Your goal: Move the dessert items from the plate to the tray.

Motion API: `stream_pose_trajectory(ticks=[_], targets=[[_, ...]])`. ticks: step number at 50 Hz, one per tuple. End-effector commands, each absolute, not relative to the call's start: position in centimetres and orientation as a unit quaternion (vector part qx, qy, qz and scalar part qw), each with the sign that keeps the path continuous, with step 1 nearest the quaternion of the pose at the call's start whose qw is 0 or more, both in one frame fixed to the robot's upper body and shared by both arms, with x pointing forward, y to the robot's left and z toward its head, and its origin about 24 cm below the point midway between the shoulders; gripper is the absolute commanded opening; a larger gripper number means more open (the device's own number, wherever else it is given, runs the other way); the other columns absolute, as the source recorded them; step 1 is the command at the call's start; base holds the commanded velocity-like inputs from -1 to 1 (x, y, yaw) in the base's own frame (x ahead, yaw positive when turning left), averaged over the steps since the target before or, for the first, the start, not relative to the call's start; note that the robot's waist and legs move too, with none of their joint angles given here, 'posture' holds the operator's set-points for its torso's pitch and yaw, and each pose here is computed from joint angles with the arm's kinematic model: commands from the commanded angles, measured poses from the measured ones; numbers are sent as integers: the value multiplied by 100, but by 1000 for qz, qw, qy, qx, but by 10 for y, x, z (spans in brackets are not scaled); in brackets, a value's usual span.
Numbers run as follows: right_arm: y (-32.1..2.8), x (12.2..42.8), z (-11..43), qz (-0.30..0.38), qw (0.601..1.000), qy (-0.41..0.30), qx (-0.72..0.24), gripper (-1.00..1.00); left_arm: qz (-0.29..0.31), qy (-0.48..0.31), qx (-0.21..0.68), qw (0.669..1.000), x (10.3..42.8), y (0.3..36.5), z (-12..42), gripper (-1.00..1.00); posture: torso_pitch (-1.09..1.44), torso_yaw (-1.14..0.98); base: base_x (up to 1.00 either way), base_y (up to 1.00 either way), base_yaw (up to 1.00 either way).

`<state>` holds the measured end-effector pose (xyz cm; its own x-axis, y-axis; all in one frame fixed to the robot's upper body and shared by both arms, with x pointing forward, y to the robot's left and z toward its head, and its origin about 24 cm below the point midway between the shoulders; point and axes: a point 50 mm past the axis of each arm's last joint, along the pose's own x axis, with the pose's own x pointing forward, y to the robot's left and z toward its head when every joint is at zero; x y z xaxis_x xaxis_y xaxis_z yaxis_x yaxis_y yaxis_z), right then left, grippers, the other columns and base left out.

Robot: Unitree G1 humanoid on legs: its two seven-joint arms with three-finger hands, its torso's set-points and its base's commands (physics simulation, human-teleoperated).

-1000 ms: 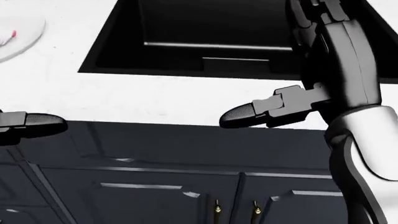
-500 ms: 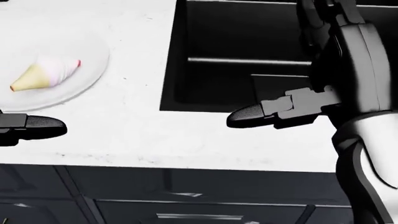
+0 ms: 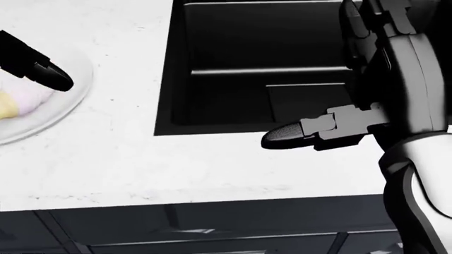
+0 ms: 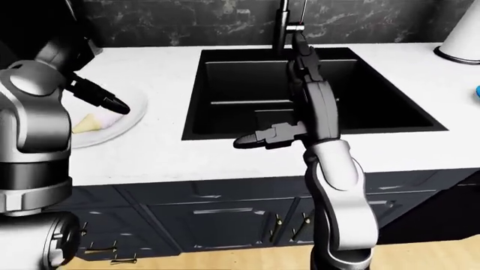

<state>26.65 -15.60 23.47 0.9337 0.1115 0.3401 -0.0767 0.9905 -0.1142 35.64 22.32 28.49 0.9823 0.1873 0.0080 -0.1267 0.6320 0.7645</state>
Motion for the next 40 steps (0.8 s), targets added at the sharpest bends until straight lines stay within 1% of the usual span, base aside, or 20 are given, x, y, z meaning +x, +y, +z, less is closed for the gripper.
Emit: stream_pose_trajectory(ticks=[1,5,8,10,11,15,17,18,22,24,27,30,35,40], targets=[[-154,260,249,49,973,-218,-53,100,109,-10,444,889,351,223,310,100,0,0,0,0,0],[-154,260,247,51,973,-218,-53,100,114,18,474,873,350,234,302,100,0,0,0,0,0],[-154,261,244,50,974,-215,-54,100,110,36,478,870,351,242,294,100,0,0,0,0,0],[-154,260,244,51,974,-216,-53,100,115,38,476,871,353,246,297,100,0,0,0,0,0],[-154,260,243,52,974,-216,-52,100,112,35,466,877,354,248,300,100,0,0,0,0,0],[-153,260,242,53,974,-215,-51,100,103,45,459,881,362,256,303,100,0,0,0,0,0],[-153,260,241,54,974,-215,-51,100,80,58,456,884,365,256,303,100,0,0,0,0,0],[-153,260,240,53,974,-214,-52,100,80,56,456,885,367,256,307,100,0,0,0,0,0],[-153,260,238,54,974,-214,-51,100,47,75,465,881,370,247,315,100,0,0,0,0,0],[-153,260,238,54,974,-215,-51,100,32,94,482,871,371,246,313,100,0,0,0,0,0],[-153,261,236,54,974,-214,-51,100,1,101,474,875,376,240,310,100,0,0,0,0,0],[-152,262,236,55,974,-214,-49,100,9,102,480,871,383,241,310,100,0,0,0,0,0],[-152,263,236,58,974,-216,-48,100,-4,103,477,873,391,235,303,100,0,0,0,0,0],[-152,263,236,57,974,-215,-49,100,-9,114,477,872,393,240,292,100,0,0,0,0,0]])
